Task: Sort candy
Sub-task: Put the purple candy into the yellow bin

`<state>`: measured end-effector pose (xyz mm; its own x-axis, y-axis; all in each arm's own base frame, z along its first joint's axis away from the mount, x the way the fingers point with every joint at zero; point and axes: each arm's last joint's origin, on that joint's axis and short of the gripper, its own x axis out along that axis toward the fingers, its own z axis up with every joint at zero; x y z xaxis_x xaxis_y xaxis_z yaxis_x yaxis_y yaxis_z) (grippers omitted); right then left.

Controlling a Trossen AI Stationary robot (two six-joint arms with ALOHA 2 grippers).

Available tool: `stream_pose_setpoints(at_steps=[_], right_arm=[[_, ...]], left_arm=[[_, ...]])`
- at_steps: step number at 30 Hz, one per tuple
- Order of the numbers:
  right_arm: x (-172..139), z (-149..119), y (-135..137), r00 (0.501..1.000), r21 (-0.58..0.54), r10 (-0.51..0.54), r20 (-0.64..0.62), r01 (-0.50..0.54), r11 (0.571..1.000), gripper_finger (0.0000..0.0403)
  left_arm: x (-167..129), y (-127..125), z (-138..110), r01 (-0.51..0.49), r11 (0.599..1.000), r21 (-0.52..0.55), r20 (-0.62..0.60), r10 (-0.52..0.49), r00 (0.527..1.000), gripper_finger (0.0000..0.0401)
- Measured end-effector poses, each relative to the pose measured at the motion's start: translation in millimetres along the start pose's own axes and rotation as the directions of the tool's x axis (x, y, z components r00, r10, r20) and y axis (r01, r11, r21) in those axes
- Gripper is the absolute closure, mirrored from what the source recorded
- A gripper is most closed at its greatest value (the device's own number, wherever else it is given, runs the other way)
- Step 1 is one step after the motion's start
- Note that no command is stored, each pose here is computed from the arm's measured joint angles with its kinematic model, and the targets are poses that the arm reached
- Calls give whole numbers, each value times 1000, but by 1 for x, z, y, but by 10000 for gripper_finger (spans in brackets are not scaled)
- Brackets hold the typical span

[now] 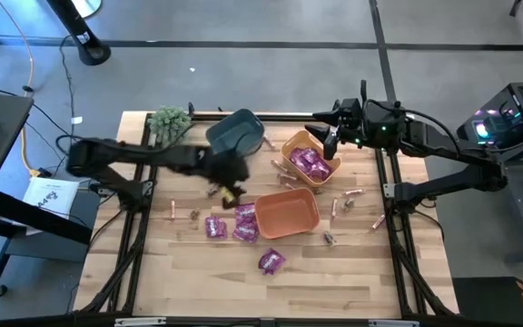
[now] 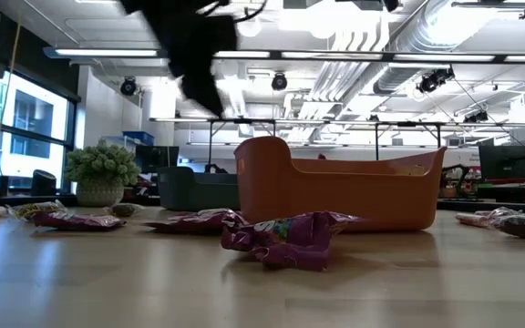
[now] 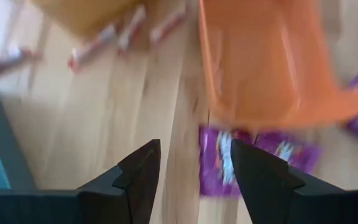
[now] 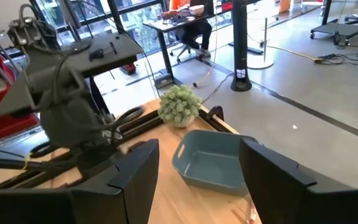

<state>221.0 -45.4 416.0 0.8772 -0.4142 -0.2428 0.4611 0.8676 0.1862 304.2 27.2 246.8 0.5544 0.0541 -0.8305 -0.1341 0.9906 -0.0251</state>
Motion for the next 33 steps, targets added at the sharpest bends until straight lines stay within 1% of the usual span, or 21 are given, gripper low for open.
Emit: stream_pose_setpoints(at_steps=[2,3,5,6,8,13,14,16,20,23,25,26,29,30,31,33], right_arm=[[0,0,0,1000,0,-3,-3,3,1000,187],[0,0,0,1000,0,-3,-3,3,1000,187],[0,0,-1,1000,1,-11,-2,11,1000,187],[0,0,-1,1000,3,-13,-1,13,1000,187],[0,0,-1,1000,20,-16,0,16,1000,187],[0,0,-1,1000,28,-20,-2,20,999,187],[0,0,-1,1000,28,-21,-2,21,999,187],[0,-1,-1,1000,27,-22,-5,22,999,187],[0,-1,-1,1000,27,-23,-7,23,999,187],[0,-1,-1,1000,47,-25,-12,25,999,187],[0,-2,-2,999,46,-28,-20,29,999,187],[0,-3,-2,999,44,-30,-25,31,999,187],[0,-3,-2,999,45,-31,-30,33,998,187],[0,-3,-2,999,44,-31,-30,33,999,187],[0,-3,-2,999,44,-31,-30,32,999,187],[0,-3,-2,999,40,-31,-29,32,999,187]], left_arm=[[6,-7,-24,-28,1000,12,25,28,999,220],[10,-9,-32,-34,999,18,49,33,998,222],[21,-13,-41,-27,999,30,94,24,995,224],[28,-15,-46,-20,999,36,93,16,995,224],[42,-19,-51,7,999,46,70,-11,997,224],[73,-31,-65,78,996,40,-62,-75,995,217],[78,-33,-67,88,996,33,-76,-85,993,215],[86,-37,-67,94,995,30,-63,-92,994,210],[107,-41,-73,23,998,50,-76,-19,997,205],[119,-40,-78,10,999,53,-117,-3,993,211],[120,-41,-79,8,999,51,-118,-2,993,236],[118,-42,-78,2,999,44,-115,3,993,256],[103,-39,-76,-8,1000,11,-113,9,994,347],[96,-36,-75,-22,1000,5,-114,22,993,369],[88,-32,-75,-40,999,-4,-123,39,992,379],[70,-21,-69,-108,994,-15,-86,106,991,376]])
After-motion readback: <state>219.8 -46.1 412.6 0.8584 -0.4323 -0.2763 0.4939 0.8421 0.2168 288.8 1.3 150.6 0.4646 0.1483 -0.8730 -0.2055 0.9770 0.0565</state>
